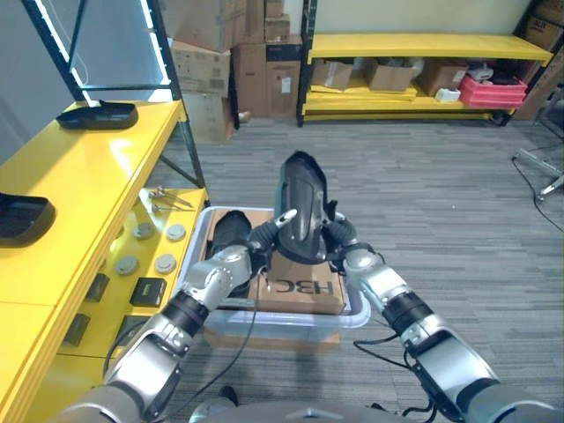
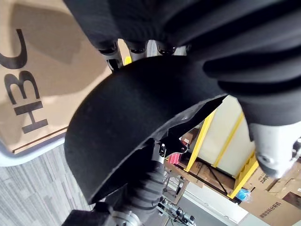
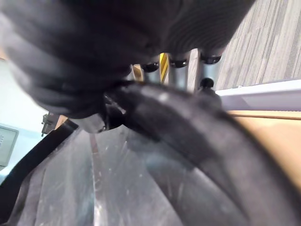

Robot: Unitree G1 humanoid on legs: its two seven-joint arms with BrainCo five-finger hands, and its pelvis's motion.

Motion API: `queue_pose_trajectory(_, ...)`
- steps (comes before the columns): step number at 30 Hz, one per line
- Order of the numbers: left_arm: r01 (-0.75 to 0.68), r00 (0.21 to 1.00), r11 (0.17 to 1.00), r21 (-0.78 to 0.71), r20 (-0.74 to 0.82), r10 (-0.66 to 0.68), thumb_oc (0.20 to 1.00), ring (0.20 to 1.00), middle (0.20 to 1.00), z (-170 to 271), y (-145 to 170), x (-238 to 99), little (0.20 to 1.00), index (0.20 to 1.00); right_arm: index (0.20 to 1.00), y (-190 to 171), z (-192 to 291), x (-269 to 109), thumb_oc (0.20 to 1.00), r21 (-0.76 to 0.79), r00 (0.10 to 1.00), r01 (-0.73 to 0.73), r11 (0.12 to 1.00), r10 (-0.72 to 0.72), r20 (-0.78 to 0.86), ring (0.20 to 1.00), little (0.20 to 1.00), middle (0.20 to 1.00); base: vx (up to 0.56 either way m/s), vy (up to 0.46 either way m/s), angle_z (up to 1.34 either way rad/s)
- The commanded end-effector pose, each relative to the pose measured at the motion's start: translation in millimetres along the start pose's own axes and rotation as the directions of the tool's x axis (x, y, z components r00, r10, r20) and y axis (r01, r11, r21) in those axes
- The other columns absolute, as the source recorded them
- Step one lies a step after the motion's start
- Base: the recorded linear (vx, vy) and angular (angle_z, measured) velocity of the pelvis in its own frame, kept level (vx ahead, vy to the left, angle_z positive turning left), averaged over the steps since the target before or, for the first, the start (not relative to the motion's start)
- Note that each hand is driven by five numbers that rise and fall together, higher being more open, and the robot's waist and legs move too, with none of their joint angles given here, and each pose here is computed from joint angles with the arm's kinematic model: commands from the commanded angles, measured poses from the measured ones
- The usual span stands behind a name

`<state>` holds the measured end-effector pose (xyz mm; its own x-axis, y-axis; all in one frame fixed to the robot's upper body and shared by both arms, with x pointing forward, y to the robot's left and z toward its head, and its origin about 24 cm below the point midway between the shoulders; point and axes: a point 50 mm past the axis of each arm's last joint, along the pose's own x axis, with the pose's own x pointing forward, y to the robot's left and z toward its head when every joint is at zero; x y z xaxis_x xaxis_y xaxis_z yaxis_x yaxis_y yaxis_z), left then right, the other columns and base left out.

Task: Move parts from the plastic box to the shelf.

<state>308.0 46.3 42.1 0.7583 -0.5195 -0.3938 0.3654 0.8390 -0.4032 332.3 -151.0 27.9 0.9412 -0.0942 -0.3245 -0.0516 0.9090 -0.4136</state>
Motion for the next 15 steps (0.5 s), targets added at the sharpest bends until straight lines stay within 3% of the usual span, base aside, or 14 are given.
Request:
queue_pose_trajectory(1, 0.14, 0.989, 0.988, 0.066, 0.043, -0.143, 1.0, 1.0, 1.0, 25, -51, 20, 1.0, 1.0, 0.2, 2, 79, 10, 0.2, -0.11, 0.972, 0.005, 0.994, 0.021, 0.233, 0.2, 0.2, 0.2, 0.0, 0.0, 0.0)
queue_pose_trajectory(7, 0.155, 0.987, 0.963, 0.221, 0.008, -0.16, 1.0, 1.0, 1.0, 23, -52, 20, 1.0, 1.0, 0.2, 13, 79, 9, 0.2, -0.176, 0.972, -0.022, 0.984, 0.062, 0.226, 0.2, 0.2, 0.2, 0.0, 0.0, 0.0)
queue_pose_trajectory(12, 0.172, 0.981, 0.863, 0.474, -0.006, -0.193, 1.0, 1.0, 1.0, 30, -47, 17, 1.0, 1.0, 0.2, 15, 72, 9, 0.2, -0.181, 0.974, -0.025, 0.983, 0.064, 0.216, 0.2, 0.2, 0.2, 0.0, 0.0, 0.0)
queue_pose_trajectory(13, 0.174, 0.977, 0.819, 0.547, 0.004, -0.211, 0.536, 0.536, 0.536, 35, -48, 15, 0.536, 0.536, 0.2, 14, 70, 10, 0.2, -0.186, 0.975, -0.027, 0.982, 0.067, 0.212, 0.2, 0.2, 0.2, 0.0, 0.0, 0.0)
queue_pose_trajectory(14, 0.176, 0.977, 0.813, 0.555, 0.005, -0.214, 0.498, 0.498, 0.498, 36, -48, 15, 0.498, 0.498, 0.2, 14, 69, 10, 0.2, -0.187, 0.975, -0.028, 0.982, 0.068, 0.211, 0.2, 0.2, 0.2, 0.0, 0.0, 0.0)
queue_pose_trajectory(15, 0.186, 0.974, 0.802, 0.568, 0.004, -0.228, 0.329, 0.329, 0.329, 39, -49, 14, 0.329, 0.329, 0.2, 14, 67, 10, 0.2, -0.191, 0.975, -0.03, 0.981, 0.071, 0.209, 0.2, 0.2, 0.2, 0.0, 0.0, 0.0)
